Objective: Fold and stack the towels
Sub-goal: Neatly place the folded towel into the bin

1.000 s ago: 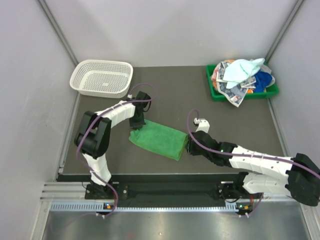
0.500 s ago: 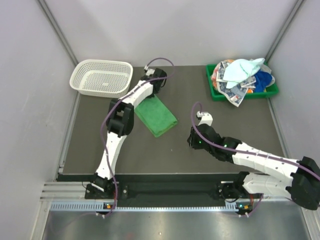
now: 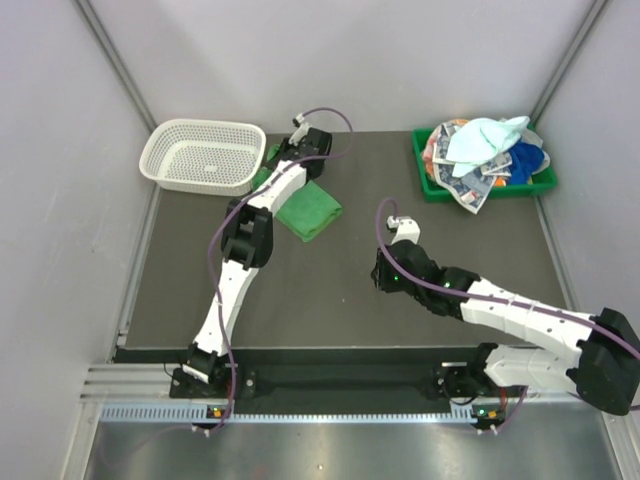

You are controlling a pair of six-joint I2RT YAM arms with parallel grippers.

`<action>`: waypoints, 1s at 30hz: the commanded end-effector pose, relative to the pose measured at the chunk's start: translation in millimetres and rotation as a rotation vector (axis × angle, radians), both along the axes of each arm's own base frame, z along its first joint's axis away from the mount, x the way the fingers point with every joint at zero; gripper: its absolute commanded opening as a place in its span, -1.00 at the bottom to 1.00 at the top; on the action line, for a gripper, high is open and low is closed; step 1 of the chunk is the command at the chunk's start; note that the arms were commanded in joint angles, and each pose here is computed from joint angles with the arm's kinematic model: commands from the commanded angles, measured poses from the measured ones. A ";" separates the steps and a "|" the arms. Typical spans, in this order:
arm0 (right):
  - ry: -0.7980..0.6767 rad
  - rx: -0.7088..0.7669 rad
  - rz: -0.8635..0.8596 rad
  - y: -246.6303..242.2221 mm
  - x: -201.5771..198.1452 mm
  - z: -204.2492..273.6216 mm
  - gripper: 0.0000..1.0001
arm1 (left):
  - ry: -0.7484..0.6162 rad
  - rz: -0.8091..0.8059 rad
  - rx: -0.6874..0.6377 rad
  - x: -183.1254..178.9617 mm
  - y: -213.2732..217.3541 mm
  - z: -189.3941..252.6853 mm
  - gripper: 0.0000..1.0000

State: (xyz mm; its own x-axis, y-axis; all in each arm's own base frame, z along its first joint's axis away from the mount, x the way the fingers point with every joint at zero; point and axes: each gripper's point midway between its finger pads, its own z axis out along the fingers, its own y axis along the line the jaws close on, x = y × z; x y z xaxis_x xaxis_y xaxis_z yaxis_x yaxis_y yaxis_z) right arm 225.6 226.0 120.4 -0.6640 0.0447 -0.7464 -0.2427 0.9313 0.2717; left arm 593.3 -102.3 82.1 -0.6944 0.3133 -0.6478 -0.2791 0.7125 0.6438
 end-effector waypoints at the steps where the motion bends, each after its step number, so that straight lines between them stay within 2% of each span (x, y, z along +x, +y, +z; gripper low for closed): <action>1: -0.038 0.031 0.009 9.6 11.6 18.6 -0.42 | -0.199 0.025 0.078 15.9 4.6 87.6 -1.00; 5: -0.035 0.028 0.011 11.5 12.9 16.5 -0.43 | -0.236 0.038 0.127 20.2 8.3 107.6 -1.00; 12: -0.032 0.032 0.012 10.5 11.6 13.8 -0.44 | -0.320 0.082 0.136 21.6 26.7 149.4 -1.00; 21: -0.026 0.010 0.021 12.0 13.1 6.9 -0.44 | -0.373 0.085 0.067 21.8 58.2 184.0 -1.00; 27: -0.011 0.000 0.026 14.1 13.8 -1.3 -0.44 | -0.318 -0.004 0.010 30.6 40.1 158.4 -1.00; 30: -0.002 -0.005 0.025 13.9 13.2 -5.0 -0.45 | -0.324 0.013 0.009 31.2 41.7 151.9 -1.00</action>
State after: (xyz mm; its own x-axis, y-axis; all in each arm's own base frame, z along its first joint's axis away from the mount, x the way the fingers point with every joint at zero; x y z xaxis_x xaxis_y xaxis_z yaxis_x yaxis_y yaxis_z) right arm 226.4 228.8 98.3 -0.6968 -0.0121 -0.7171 -0.2544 0.9390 0.2314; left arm 628.8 -54.6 207.9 -0.5106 0.3442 -0.7879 -0.4529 0.6713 0.5867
